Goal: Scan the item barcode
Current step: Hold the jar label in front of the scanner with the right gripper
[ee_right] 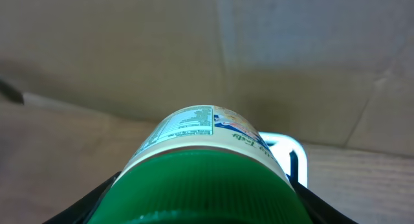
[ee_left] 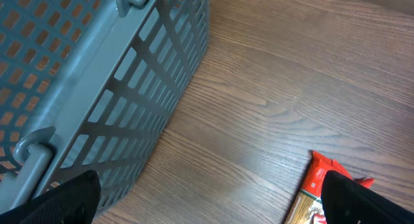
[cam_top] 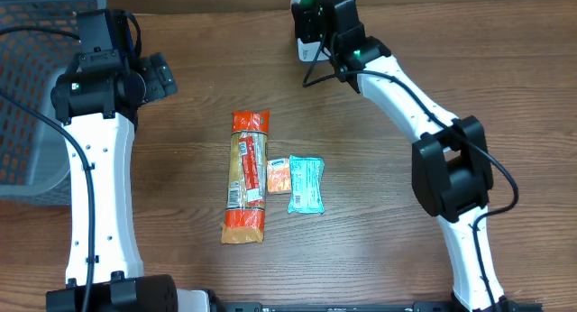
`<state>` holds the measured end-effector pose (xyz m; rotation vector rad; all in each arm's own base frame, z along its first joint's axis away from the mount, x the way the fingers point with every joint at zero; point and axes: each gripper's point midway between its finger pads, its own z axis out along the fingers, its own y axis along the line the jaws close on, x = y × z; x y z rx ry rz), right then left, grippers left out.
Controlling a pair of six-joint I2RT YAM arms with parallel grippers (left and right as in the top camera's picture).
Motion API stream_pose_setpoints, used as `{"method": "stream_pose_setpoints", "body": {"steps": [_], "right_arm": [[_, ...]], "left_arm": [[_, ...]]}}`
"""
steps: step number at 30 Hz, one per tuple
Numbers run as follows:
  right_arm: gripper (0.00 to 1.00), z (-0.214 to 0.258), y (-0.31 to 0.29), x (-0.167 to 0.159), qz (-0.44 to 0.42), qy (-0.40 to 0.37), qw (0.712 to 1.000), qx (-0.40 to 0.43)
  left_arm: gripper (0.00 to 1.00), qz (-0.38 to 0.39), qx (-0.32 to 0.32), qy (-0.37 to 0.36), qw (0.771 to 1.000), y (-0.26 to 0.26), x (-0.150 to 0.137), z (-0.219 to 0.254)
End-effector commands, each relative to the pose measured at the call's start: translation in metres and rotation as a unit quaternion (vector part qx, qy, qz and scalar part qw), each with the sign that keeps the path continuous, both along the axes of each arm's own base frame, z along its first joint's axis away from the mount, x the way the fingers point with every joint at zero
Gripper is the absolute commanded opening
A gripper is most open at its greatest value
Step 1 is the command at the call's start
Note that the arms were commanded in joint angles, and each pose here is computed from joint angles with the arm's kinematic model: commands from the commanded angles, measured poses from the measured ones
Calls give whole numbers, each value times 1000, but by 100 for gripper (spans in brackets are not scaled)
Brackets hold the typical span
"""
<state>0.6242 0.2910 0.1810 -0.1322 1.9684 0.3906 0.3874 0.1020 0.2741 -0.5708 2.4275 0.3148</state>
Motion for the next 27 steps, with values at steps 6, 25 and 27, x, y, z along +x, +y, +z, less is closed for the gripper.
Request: {"method": "stream_pose_setpoints", "body": {"steps": [6, 25, 27], "right_arm": [[33, 18, -2, 28, -35, -76, 994, 68], [33, -42, -24, 55, -84, -88, 986, 116], [33, -42, -25, 55, -85, -89, 986, 116]], "left_arm": [[100, 0, 10, -15, 1000, 2, -1, 13], [100, 0, 10, -14, 1000, 2, -1, 13], [100, 0, 10, -14, 1000, 2, -1, 13]]}}
